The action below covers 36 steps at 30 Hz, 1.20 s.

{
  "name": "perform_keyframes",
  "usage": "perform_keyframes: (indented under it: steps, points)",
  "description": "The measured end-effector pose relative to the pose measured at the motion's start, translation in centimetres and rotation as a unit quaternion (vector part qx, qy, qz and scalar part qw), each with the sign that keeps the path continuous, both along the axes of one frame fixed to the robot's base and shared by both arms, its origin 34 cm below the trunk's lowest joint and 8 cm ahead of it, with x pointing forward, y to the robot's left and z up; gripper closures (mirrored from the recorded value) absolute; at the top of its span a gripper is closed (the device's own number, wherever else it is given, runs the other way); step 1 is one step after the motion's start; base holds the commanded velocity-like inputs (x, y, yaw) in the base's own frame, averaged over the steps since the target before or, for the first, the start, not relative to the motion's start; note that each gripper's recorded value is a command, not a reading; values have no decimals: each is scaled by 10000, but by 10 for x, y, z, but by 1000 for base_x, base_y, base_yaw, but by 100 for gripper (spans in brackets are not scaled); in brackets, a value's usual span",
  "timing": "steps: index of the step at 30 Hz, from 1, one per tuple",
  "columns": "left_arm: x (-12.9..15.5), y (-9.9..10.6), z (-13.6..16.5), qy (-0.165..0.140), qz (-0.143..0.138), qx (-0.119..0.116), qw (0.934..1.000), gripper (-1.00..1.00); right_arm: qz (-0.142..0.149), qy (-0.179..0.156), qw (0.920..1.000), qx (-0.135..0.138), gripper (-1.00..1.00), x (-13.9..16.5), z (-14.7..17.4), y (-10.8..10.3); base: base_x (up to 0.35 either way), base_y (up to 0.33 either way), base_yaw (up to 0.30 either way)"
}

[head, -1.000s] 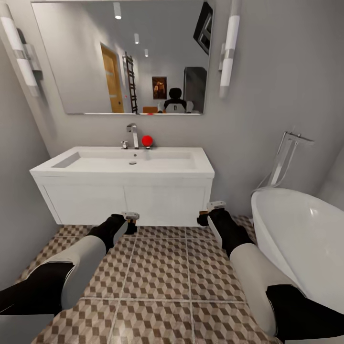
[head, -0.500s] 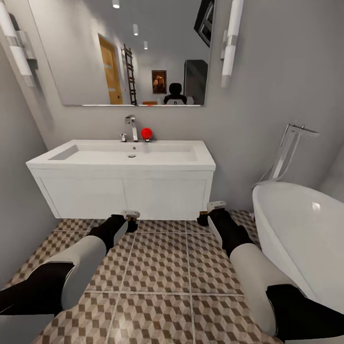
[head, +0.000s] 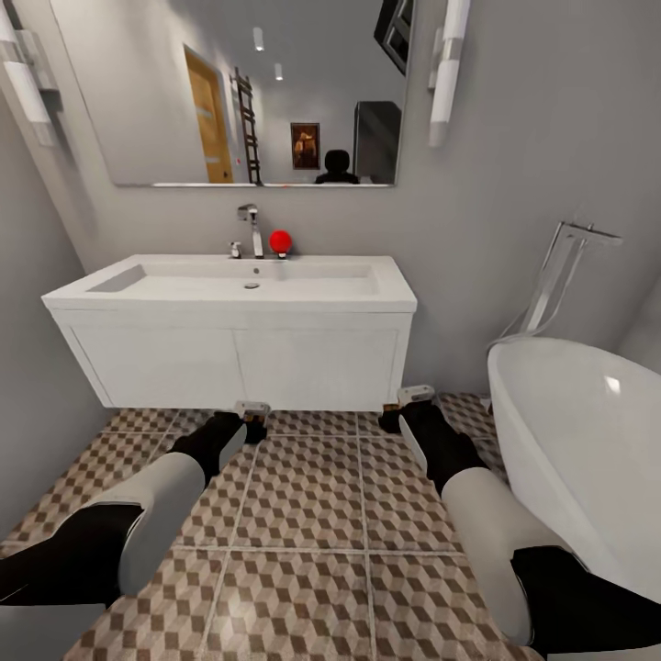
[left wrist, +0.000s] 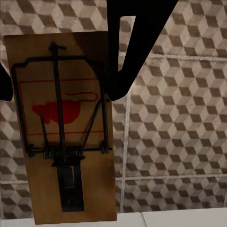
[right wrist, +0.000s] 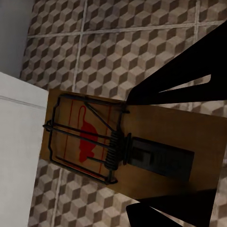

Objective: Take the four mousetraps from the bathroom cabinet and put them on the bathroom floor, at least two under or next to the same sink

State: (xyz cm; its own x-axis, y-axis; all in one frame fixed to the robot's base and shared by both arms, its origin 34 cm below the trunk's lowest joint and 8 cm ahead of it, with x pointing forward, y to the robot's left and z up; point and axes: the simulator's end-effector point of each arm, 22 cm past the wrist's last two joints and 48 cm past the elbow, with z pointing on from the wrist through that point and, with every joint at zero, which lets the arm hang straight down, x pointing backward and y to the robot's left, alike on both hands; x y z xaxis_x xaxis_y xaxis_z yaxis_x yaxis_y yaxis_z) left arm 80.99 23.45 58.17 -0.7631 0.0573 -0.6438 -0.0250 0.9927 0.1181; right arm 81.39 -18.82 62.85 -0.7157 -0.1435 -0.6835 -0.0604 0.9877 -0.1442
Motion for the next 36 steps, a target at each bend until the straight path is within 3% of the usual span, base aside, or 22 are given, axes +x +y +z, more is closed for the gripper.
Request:
perform_keyframes:
  steps: [12, 25, 36]
  points:
    - [-4, -1, -37, -12, -10, -11, 10000, 100, 240, 3, 9995, -221, 100, -4, -35, 10, 0, 0, 0]
    - [-15, -4, -83, 138, -31, -23, 9999, 100, 278, 92, 9993, -247, 100, -10, -77, 12, 0, 0, 0]
    - [-24, -19, -122, 257, -198, -221, 9992, 100, 276, 195, 9991, -246, 100, -18, -115, 11, 0, 0, 0]
